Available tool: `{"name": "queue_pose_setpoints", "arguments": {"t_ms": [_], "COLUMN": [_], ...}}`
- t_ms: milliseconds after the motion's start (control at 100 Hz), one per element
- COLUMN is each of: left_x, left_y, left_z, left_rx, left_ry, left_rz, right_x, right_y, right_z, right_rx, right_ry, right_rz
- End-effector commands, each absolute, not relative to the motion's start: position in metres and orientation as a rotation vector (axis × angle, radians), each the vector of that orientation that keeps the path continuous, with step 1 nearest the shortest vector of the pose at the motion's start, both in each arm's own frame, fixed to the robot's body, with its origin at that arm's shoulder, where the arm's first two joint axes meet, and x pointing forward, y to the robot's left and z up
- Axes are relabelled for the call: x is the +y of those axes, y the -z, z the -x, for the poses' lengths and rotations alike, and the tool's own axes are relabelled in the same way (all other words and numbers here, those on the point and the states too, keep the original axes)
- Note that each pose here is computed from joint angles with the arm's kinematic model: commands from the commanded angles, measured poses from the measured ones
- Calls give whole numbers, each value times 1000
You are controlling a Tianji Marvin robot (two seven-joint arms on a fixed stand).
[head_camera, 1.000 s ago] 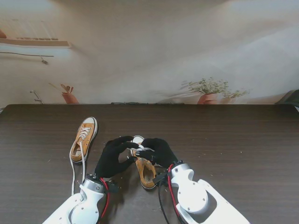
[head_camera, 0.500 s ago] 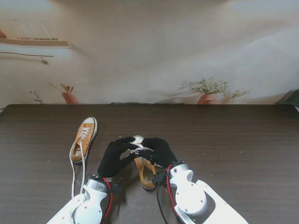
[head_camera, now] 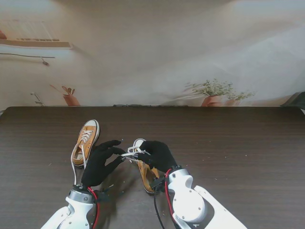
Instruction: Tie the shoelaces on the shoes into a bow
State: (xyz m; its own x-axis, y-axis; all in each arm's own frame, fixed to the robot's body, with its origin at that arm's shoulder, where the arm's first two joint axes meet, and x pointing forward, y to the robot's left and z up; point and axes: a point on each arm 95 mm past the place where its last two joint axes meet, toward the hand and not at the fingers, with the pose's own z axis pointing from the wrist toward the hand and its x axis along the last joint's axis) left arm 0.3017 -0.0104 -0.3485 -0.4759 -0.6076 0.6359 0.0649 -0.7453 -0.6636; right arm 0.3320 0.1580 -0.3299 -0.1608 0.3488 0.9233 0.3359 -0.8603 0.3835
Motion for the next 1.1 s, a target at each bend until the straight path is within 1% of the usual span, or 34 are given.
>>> {"name": "queue_pose_setpoints", "arguments": {"t_ms": [0, 200, 380, 650, 850, 1090], "left_x": [-9, -9, -15, -25, -42, -57], "left_y": [346, 339, 340, 350, 361, 367], "left_z": [-296, -285, -275, -263, -262, -262], "left_rx": [808, 810, 849, 933, 993, 1048], "left_ry": [2260, 2261, 2249, 2193, 2192, 2201], "left_rz": [1300, 1282, 1324, 1405, 1459, 1490], "right_x": [160, 160, 159, 157, 156, 153], "right_y": [325, 324, 324, 322, 321, 321], "right_z": [-333, -333, -335, -336, -336, -336], "right_rx": [833, 828, 816, 774, 769, 761], "right_ry": [-2246, -2239, -2235, -2241, -2236, -2240], "right_rz": [-2030, -2029, -2030, -2050, -2052, -2028]}}
